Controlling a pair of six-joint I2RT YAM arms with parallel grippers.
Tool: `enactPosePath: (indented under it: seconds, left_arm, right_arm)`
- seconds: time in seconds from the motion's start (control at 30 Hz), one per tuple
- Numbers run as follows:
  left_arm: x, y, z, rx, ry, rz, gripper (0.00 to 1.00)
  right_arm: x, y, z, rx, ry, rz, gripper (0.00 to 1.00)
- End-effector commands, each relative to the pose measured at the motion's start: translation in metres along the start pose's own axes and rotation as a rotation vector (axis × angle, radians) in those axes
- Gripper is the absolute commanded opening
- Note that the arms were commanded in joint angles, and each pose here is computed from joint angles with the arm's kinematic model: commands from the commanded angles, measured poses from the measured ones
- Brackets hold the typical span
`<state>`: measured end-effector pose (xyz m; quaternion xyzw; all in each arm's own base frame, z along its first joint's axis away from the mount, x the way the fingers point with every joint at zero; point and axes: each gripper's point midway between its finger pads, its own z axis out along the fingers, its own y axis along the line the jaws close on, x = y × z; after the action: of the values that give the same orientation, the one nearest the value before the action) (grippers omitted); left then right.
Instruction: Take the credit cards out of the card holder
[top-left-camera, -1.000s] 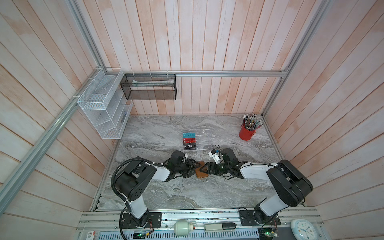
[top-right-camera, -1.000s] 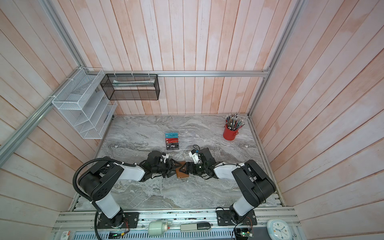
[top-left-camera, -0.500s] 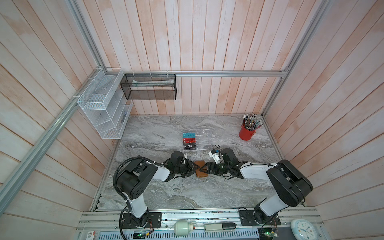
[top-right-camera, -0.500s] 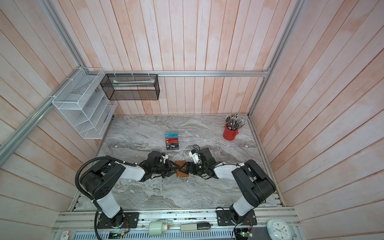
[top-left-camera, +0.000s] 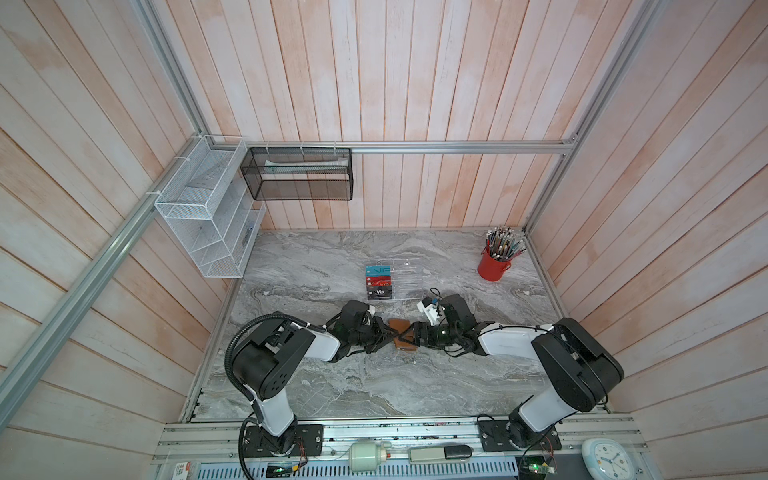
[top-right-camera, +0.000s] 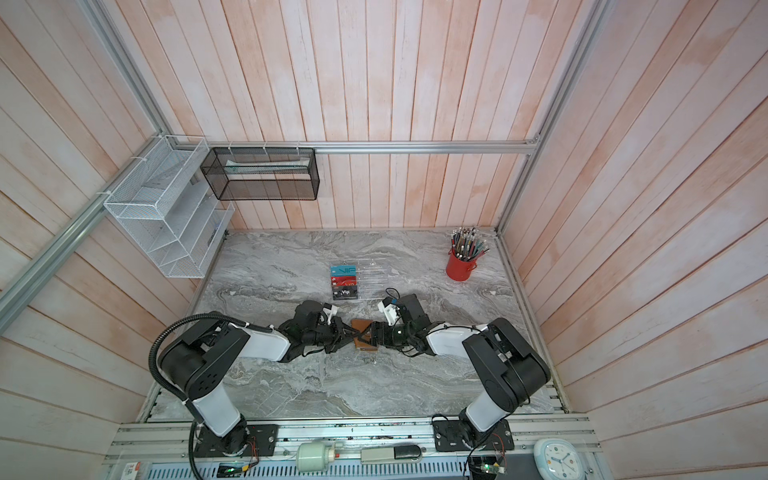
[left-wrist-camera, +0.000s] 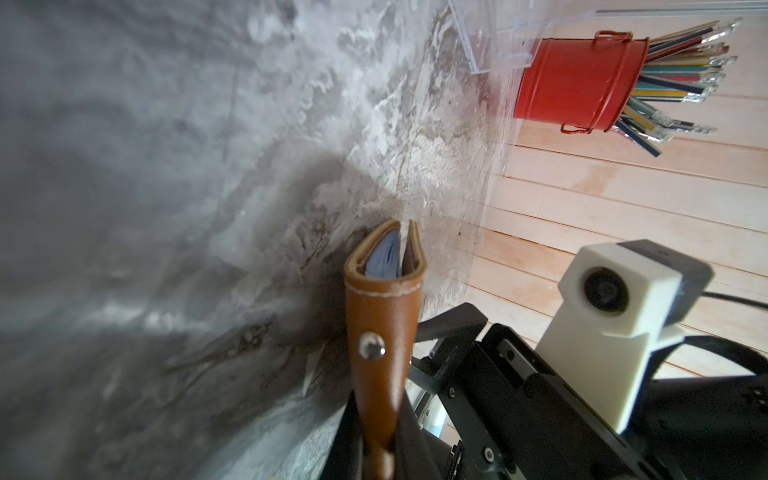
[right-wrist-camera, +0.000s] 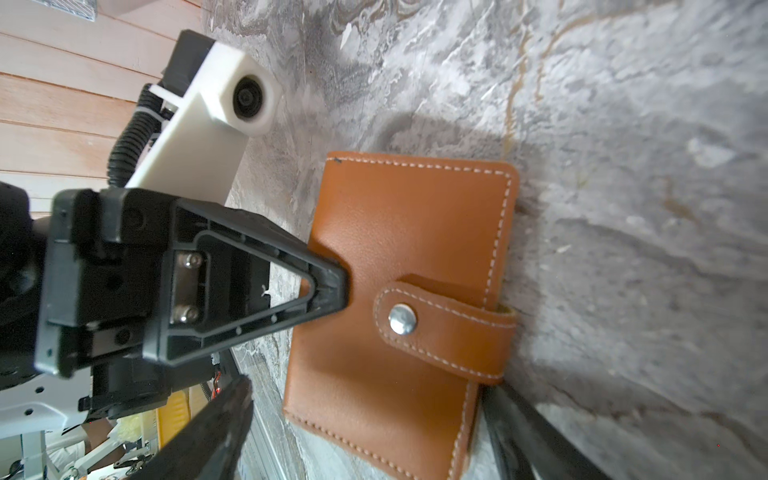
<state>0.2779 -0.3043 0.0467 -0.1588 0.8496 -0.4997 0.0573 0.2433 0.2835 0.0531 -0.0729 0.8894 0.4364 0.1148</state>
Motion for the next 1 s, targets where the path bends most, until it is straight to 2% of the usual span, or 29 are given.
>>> enactPosePath:
  seconds: [0.0, 0.07, 0.23, 0.33, 0.43, 0.5, 0.63, 0.97]
  left_arm:
    - [-0.008, -0.017, -0.006, -0.010, -0.032, 0.073, 0.00]
    - [-0.013, -0.024, -0.010, -0.042, -0.059, 0.137, 0.00]
    - [-0.038, -0.049, -0.040, -0.164, -0.247, 0.316, 0.00]
    - [-0.047, -0.068, -0.060, -0.174, -0.355, 0.393, 0.00]
    - [-0.051, -0.082, -0.072, -0.181, -0.410, 0.442, 0.00]
    - [-0.053, -0.083, -0.073, -0.216, -0.414, 0.449, 0.00]
    - [-0.054, -0.079, -0.067, -0.287, -0.393, 0.448, 0.00]
    - [-0.050, -0.085, -0.061, -0.299, -0.371, 0.419, 0.00]
  right_arm:
    - [-0.024, 0.010, -0.015, 0.076, -0.088, -0.052, 0.91]
    - [-0.037, 0.008, -0.028, 0.153, -0.148, -0.076, 0.96]
    - [-0.066, 0.002, -0.062, 0.345, -0.300, -0.138, 0.96]
    - [-0.078, 0.003, -0.072, 0.386, -0.356, -0.147, 0.93]
    - [-0.088, 0.007, -0.071, 0.400, -0.358, -0.146, 0.90]
    - [-0.094, 0.012, -0.070, 0.396, -0.360, -0.151, 0.87]
    - [-0.103, 0.033, -0.067, 0.377, -0.382, -0.186, 0.85]
    - [-0.092, 0.055, -0.038, 0.317, -0.296, -0.221, 0.78]
